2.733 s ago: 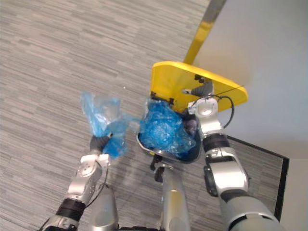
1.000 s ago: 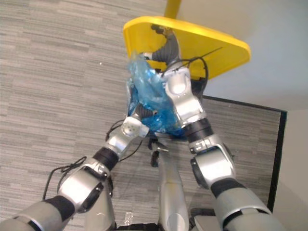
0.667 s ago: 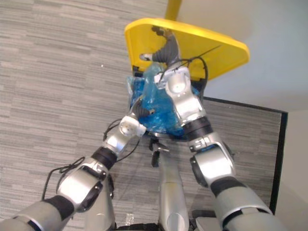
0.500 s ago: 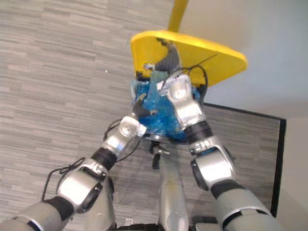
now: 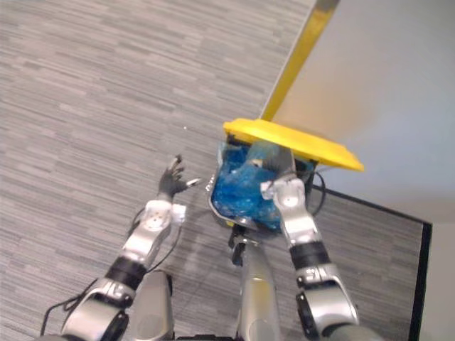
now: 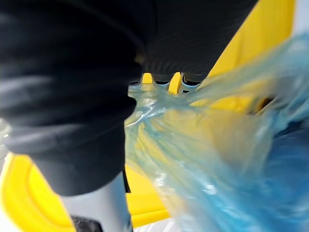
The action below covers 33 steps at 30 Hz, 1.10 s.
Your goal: Gather rubbish on tea table into small bin, then transfer packed bag to large trash can.
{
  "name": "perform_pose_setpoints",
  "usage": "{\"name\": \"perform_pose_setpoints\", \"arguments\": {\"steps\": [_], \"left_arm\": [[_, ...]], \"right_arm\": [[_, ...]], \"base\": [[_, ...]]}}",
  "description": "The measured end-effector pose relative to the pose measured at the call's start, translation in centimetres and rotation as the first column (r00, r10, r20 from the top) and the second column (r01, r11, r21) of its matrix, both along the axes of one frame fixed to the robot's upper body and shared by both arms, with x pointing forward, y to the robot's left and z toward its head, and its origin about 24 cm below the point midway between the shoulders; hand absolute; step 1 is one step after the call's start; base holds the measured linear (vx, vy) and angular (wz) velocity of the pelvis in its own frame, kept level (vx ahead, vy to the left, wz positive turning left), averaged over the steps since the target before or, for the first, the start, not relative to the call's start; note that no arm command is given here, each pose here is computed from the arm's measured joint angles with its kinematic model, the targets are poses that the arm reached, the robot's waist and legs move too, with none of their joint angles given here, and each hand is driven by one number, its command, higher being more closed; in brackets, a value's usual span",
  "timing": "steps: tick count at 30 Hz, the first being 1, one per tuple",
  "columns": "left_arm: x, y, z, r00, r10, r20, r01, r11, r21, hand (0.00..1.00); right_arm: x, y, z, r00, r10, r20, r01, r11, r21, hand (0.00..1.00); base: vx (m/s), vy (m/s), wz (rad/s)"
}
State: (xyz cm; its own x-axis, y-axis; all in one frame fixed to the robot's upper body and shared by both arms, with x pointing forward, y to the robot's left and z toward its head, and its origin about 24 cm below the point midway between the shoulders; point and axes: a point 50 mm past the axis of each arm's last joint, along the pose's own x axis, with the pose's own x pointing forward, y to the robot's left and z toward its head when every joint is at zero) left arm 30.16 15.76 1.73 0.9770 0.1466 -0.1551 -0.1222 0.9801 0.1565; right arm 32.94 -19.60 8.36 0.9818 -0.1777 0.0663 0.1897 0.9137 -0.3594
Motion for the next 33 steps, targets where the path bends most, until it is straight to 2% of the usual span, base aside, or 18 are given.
{"name": "perform_pose_setpoints", "arguments": {"steps": [3,6,9,12,16,17,19,20,26,31,33], "left_arm": [[-3.1,3.7,-4.0,0.979,0.130,-0.157,-0.135,0.991,-0.019,0.00],[-7.2,6.0,-8.8,0.900,0.226,-0.372,-0.237,0.971,0.017,0.00],[-11.5,6.4,-12.4,0.797,0.258,-0.546,-0.286,0.958,0.035,0.00],[-14.1,5.5,-14.4,0.724,0.248,-0.644,-0.298,0.954,0.033,0.00],[-15.0,5.4,-15.0,0.692,0.262,-0.673,-0.314,0.948,0.047,0.00],[-15.4,5.4,-15.2,0.680,0.262,-0.685,-0.314,0.948,0.051,0.00],[-16.2,5.6,-15.4,0.664,0.264,-0.700,-0.311,0.948,0.062,0.00],[-16.2,5.7,-15.5,0.659,0.269,-0.702,-0.320,0.945,0.062,0.00],[-16.1,2.4,-16.2,0.642,0.204,-0.739,-0.347,0.937,-0.042,0.00],[-16.4,1.8,-16.6,0.624,0.193,-0.757,-0.354,0.934,-0.053,0.00],[-17.0,1.9,-16.8,0.608,0.194,-0.770,-0.357,0.933,-0.046,0.00]], "right_arm": [[-1.6,-0.7,-2.6,0.997,-0.018,-0.081,0.019,1.000,0.014,0.00],[-3.3,-0.7,-5.2,0.987,-0.032,-0.155,0.043,0.997,0.070,0.00],[-5.7,0.2,-8.4,0.968,-0.031,-0.251,0.068,0.988,0.141,0.00],[-8.4,1.0,-11.6,0.932,-0.017,-0.362,0.091,0.978,0.187,0.00],[-12.6,1.7,-16.0,0.845,-0.015,-0.534,0.161,0.961,0.227,0.00],[-14.0,1.7,-17.3,0.809,-0.023,-0.587,0.194,0.953,0.231,0.00],[-18.9,1.5,-20.6,0.678,-0.047,-0.734,0.299,0.929,0.217,0.00],[-19.8,1.0,-21.3,0.647,-0.075,-0.759,0.351,0.913,0.208,0.00],[-21.6,-0.9,-22.9,0.536,-0.153,-0.830,0.460,0.878,0.136,0.00],[-21.9,-0.8,-23.4,0.493,-0.160,-0.855,0.524,0.839,0.145,0.00],[-22.9,-1.0,-23.9,0.450,-0.170,-0.877,0.559,0.820,0.127,0.00]], "base": [[0.01,-0.022,0.06],[0.00,-0.012,-0.04],[-0.02,0.018,-0.22],[-0.11,0.079,-0.43],[-0.21,0.051,-0.53],[-0.09,-0.037,-0.25],[-0.05,-0.092,-0.27],[0.00,-0.104,-0.52],[-0.01,-0.075,-0.52],[-0.16,-0.027,-0.37],[-0.13,0.033,0.22]]}}
